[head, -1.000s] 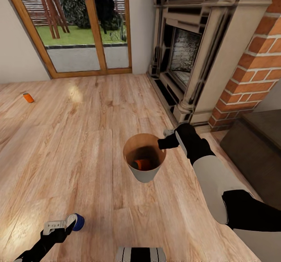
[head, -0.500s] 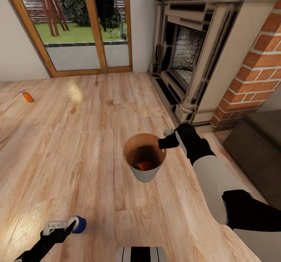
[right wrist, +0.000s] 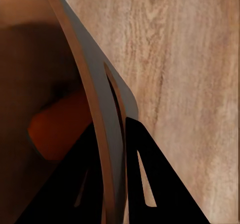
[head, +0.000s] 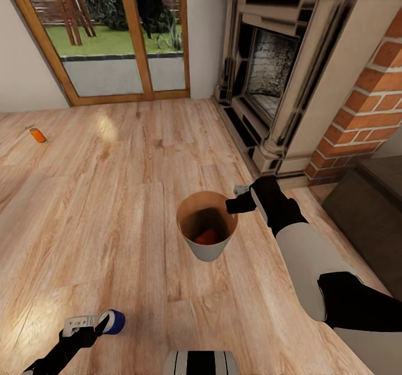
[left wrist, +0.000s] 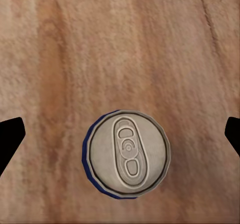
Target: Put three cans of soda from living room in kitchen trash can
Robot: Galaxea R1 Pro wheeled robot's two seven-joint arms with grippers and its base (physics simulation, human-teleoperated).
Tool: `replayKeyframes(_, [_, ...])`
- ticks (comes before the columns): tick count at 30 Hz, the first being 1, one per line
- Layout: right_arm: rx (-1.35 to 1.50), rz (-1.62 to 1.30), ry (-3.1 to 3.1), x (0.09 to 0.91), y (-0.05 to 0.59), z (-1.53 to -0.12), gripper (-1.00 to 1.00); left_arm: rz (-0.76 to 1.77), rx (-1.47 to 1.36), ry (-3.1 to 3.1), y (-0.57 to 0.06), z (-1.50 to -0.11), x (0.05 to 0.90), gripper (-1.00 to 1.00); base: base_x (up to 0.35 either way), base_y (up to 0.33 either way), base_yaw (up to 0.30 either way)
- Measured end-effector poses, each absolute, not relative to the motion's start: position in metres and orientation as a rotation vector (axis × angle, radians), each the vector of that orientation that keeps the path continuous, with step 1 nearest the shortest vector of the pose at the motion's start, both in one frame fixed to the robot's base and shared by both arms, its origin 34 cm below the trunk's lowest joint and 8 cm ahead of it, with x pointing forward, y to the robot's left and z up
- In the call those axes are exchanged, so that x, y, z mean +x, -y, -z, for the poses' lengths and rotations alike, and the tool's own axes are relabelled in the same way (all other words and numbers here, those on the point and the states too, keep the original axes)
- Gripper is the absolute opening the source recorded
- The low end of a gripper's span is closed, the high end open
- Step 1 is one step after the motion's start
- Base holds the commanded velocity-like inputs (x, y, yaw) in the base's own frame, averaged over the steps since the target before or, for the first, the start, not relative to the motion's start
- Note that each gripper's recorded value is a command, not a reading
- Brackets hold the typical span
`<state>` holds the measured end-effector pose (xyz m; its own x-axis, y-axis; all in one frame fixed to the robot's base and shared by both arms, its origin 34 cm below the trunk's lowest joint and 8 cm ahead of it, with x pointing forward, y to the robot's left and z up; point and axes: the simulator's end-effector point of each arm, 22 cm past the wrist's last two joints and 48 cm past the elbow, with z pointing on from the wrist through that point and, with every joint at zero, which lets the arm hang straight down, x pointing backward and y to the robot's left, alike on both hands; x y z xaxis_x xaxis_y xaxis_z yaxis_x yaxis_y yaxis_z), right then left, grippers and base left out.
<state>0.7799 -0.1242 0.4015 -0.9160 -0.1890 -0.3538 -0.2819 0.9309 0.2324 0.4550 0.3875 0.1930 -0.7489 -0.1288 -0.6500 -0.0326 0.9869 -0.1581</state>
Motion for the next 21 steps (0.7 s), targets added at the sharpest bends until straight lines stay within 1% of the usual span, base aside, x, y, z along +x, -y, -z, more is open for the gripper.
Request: replayKeyframes(21, [-0.343, -0.408, -2.797, 0.775, 0.125, -0.374, -1.0, 0.179, -0.114, -2.45, -0.387, -0.179, 0.443, 1.0, 0.0, 0.0, 0.0])
